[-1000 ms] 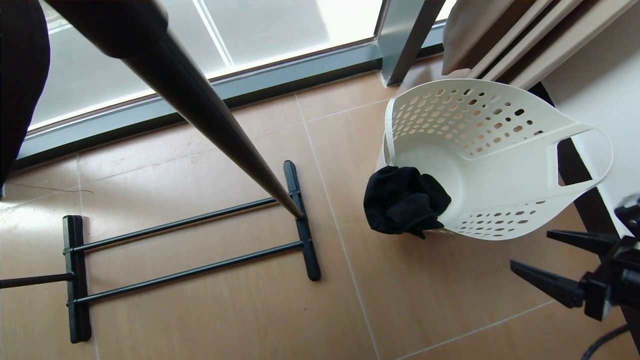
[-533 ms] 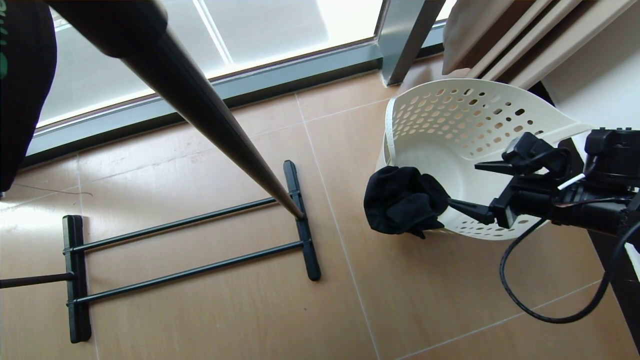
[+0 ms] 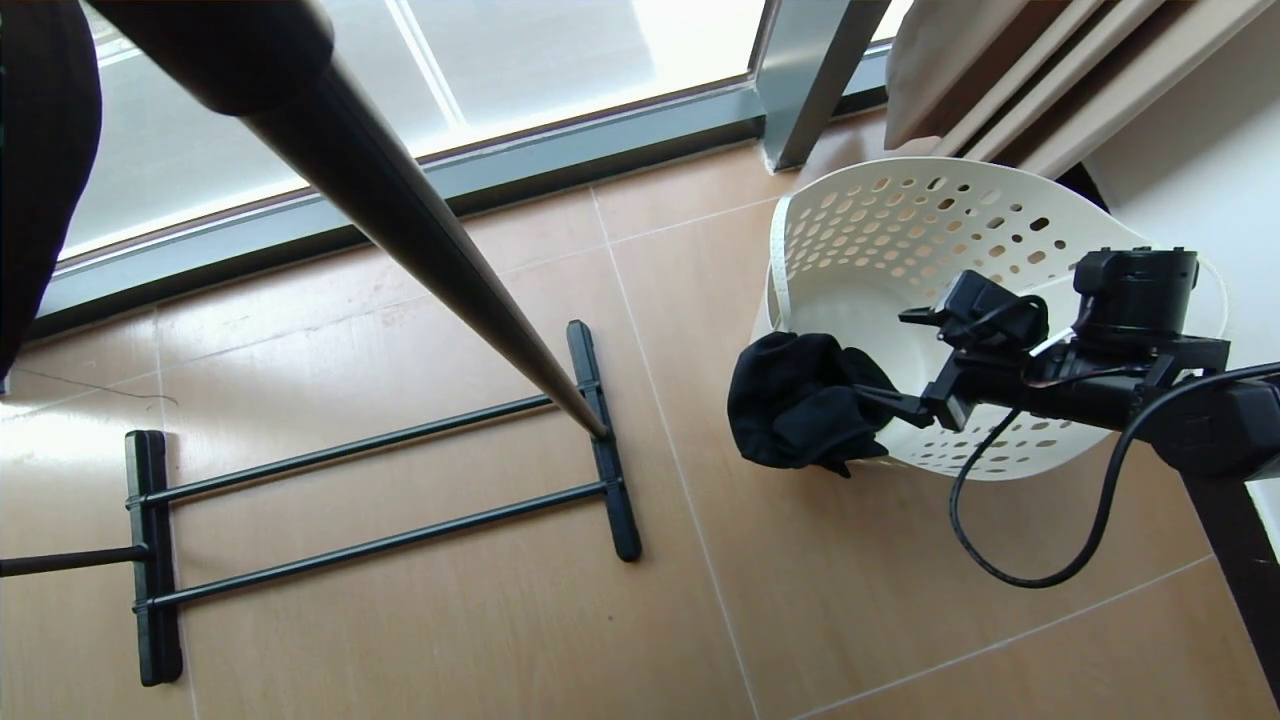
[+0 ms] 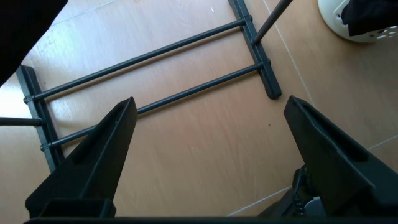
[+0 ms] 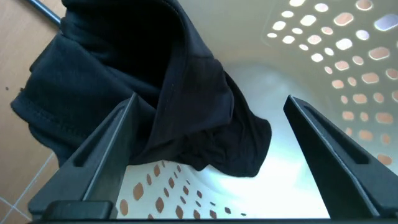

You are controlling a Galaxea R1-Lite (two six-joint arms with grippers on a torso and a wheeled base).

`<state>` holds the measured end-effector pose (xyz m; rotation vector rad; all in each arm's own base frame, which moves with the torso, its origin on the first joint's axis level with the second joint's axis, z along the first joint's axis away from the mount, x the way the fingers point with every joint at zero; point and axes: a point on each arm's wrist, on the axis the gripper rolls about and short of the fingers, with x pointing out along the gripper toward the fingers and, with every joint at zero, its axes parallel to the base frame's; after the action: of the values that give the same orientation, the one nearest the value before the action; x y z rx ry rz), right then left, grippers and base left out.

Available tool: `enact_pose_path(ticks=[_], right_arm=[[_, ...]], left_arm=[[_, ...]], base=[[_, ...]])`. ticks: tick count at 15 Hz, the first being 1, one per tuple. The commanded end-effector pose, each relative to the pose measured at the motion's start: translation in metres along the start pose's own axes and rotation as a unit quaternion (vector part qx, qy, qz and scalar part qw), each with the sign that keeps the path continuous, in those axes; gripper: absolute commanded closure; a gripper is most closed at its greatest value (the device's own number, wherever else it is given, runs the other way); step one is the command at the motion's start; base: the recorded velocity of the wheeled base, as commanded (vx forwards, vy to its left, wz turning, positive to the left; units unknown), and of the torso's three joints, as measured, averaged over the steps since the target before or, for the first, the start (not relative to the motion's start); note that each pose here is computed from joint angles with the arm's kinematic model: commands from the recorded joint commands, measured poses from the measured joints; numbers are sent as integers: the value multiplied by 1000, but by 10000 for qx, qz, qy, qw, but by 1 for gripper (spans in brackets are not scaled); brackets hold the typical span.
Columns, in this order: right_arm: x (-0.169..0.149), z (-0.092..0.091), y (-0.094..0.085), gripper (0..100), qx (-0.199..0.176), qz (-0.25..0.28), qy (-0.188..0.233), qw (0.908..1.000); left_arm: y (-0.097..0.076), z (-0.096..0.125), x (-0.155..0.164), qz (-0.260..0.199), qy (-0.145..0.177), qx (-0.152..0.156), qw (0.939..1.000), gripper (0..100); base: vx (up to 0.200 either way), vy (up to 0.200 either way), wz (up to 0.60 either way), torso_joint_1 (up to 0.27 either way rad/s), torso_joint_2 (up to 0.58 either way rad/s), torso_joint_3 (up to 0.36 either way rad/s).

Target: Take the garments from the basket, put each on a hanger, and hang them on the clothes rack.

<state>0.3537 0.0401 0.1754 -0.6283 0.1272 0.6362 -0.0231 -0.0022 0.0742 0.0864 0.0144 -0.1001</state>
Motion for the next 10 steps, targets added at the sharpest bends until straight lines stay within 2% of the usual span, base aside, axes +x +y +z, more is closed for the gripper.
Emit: enact_pose_path(ticks=[1,6,10], right_arm=[[7,2,0,0,-26,38,-37,10000],[22,4,-7,0,-126,-16,-120,9998],[28,3,-12,0,-389,-87,-126,9991]], left_arm=[[0,0,0,-2,-2,0,10000,0],[0,0,0,-2,-2,0,10000,0],[0,0,0,-2,-2,0,10000,0]], base=[[0,0,0,0,0,0],[0,0,0,0,0,0],[0,0,0,0,0,0]])
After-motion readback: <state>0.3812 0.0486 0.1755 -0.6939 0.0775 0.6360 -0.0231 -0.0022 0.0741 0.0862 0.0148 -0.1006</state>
